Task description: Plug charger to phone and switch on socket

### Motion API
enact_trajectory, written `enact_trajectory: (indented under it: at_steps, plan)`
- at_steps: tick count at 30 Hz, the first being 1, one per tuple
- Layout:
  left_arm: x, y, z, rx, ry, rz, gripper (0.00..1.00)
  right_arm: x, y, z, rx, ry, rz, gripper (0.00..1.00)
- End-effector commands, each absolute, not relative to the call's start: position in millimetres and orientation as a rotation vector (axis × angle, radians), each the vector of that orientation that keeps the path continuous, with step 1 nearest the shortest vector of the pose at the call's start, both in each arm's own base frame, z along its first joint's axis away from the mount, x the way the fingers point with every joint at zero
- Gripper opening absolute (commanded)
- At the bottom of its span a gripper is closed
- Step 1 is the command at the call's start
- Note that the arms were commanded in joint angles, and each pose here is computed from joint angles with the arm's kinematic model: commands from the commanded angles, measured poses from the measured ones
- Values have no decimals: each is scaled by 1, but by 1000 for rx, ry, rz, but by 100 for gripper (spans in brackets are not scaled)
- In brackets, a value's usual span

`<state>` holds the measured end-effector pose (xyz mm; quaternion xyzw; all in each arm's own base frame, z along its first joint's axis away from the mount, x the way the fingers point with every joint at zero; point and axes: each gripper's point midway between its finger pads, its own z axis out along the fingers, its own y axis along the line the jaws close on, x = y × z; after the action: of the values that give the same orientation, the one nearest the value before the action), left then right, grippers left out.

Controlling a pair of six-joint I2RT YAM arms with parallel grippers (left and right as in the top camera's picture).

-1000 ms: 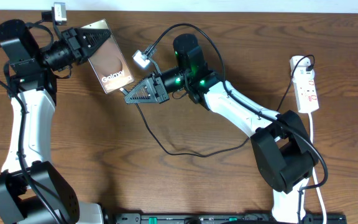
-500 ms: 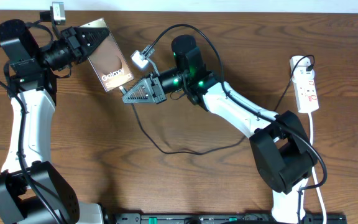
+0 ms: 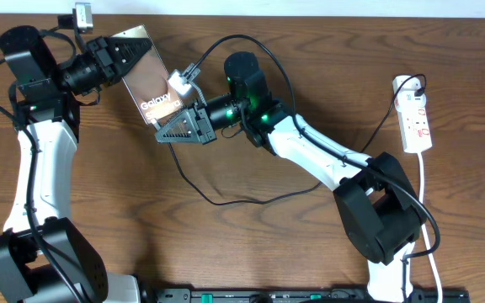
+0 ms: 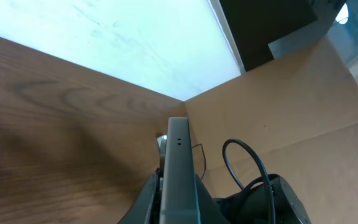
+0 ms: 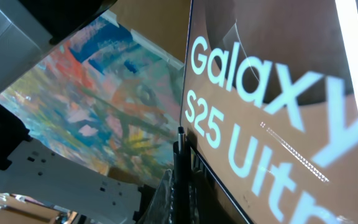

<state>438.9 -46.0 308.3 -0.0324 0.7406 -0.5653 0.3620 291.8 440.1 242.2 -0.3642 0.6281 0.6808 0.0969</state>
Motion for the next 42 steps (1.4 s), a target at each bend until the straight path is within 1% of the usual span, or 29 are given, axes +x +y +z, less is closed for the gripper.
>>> enact_trajectory:
  at_steps: [1, 7, 18, 26, 35, 42]
  plan:
    - [434, -52, 314, -49, 1904, -1487, 7, 301, 440, 249, -1034, 1864, 1992, 1]
    - [436, -41, 314, -74, 1897, -1469, 7, 302, 435, 249, -1050, 1859, 2008, 1]
    - [435, 4, 315, -199, 1871, -1445, 8, 312, 425, 247, -1015, 1886, 2006, 1]
    - [435, 5, 315, -201, 1870, -1443, 7, 322, 436, 243, -796, 2042, 2019, 1]
    - [438, 8, 317, -222, 1858, -1427, 7, 316, 443, 243, -796, 2049, 2024, 1]
    - [443, 11, 342, -185, 1779, -1417, 7, 310, 451, 255, -789, 2017, 2057, 1]
